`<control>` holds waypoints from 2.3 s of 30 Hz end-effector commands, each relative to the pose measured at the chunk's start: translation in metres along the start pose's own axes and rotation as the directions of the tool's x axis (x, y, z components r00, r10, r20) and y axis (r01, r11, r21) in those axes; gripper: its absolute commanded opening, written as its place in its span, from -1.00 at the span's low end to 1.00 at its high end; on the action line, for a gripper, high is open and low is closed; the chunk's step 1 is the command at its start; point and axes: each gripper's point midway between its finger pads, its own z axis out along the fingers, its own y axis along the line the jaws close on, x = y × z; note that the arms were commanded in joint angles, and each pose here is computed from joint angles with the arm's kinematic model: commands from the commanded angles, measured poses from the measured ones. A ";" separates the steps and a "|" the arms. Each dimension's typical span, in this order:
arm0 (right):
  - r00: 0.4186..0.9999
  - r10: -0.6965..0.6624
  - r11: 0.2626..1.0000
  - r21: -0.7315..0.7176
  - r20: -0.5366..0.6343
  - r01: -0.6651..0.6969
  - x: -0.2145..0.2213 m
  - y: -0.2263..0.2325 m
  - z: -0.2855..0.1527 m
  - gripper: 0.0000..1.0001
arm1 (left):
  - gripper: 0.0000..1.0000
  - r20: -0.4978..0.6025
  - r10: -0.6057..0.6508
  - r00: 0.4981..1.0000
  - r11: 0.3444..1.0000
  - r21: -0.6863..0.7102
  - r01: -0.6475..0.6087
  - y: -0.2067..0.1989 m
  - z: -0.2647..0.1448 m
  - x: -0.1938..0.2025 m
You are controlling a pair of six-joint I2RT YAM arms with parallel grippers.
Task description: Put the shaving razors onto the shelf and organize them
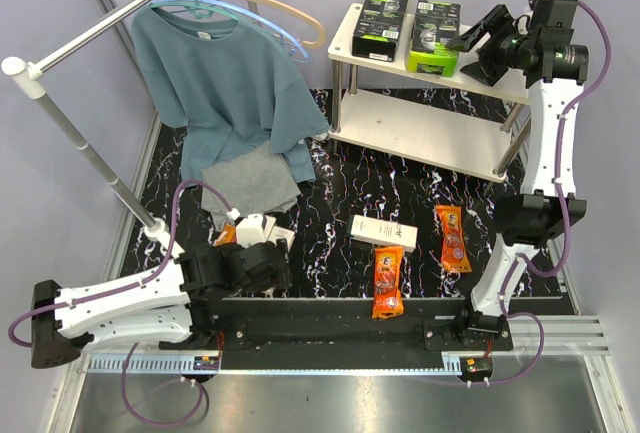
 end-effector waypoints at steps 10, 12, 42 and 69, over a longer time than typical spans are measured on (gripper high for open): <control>0.996 -0.015 0.998 -0.054 0.085 0.020 -0.024 0.009 0.019 0.43 | 0.98 0.023 -0.027 0.999 0.999 0.034 0.026 -0.007 -0.002 -0.005; 0.996 -0.014 0.998 -0.064 0.090 0.020 -0.027 0.010 0.022 0.43 | 0.98 0.022 -0.025 0.999 0.999 0.038 0.025 -0.008 -0.002 -0.005; 0.993 0.033 0.988 -0.152 0.116 -0.015 -0.024 0.034 0.064 0.39 | 0.98 0.026 -0.019 0.999 0.999 0.048 0.017 -0.009 -0.004 -0.006; 0.930 -0.082 0.987 -0.101 0.358 0.126 -0.036 0.076 -0.028 0.99 | 0.98 0.028 -0.032 0.999 0.998 0.059 0.030 -0.007 -0.005 -0.005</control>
